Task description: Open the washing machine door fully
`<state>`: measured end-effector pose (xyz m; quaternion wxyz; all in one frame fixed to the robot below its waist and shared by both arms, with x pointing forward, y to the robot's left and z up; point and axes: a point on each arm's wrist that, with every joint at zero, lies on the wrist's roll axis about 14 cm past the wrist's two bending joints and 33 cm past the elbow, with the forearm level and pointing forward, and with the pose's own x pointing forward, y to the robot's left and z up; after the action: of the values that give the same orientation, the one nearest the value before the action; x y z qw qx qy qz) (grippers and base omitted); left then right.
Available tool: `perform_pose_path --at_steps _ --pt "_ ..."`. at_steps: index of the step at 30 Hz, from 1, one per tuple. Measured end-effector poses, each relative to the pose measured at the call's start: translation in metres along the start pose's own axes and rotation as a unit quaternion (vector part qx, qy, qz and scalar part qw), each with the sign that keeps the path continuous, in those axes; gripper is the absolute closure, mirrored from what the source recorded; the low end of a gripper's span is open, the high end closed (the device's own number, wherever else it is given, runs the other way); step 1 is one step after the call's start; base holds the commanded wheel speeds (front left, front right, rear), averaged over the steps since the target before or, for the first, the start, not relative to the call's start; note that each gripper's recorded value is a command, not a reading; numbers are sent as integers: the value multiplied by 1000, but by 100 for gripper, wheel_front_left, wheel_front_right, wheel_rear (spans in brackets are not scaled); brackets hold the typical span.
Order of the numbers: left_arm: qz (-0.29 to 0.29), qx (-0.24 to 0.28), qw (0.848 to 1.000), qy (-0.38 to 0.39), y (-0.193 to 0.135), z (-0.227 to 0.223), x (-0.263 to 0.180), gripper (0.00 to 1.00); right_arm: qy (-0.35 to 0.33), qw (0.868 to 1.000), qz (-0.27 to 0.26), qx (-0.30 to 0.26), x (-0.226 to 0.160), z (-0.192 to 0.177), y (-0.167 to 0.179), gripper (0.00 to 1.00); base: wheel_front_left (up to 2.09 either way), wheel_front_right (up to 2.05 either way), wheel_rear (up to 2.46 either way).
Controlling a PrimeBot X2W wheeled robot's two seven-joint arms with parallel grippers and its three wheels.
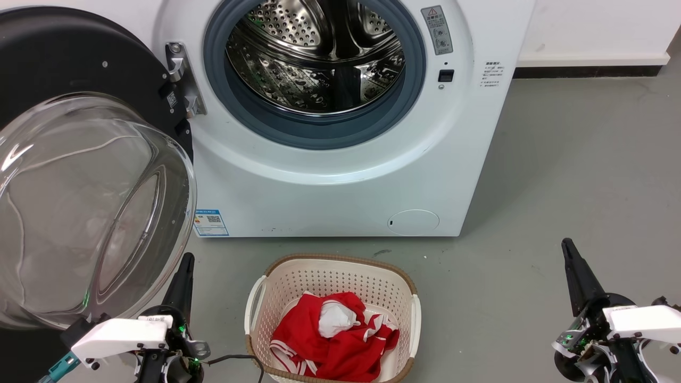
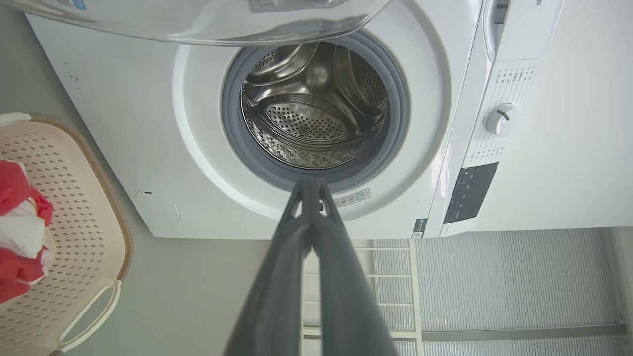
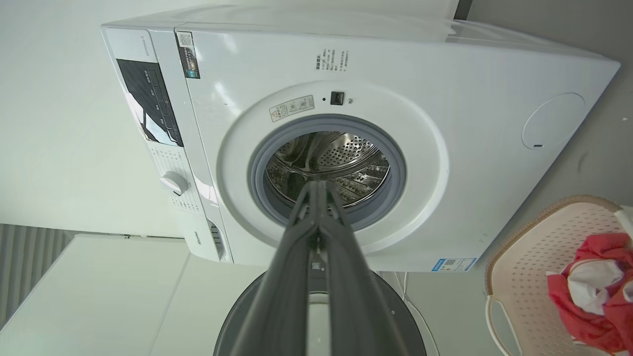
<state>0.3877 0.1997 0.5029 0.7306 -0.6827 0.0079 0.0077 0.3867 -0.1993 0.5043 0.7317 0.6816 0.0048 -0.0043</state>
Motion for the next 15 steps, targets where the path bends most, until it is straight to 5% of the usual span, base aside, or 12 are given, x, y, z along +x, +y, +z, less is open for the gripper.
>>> perform_pose_path --at_steps 15 --pt "-6 -35 999 0 -1 0 0 100 0 999 2 36 1 1 0 100 0 0 0"
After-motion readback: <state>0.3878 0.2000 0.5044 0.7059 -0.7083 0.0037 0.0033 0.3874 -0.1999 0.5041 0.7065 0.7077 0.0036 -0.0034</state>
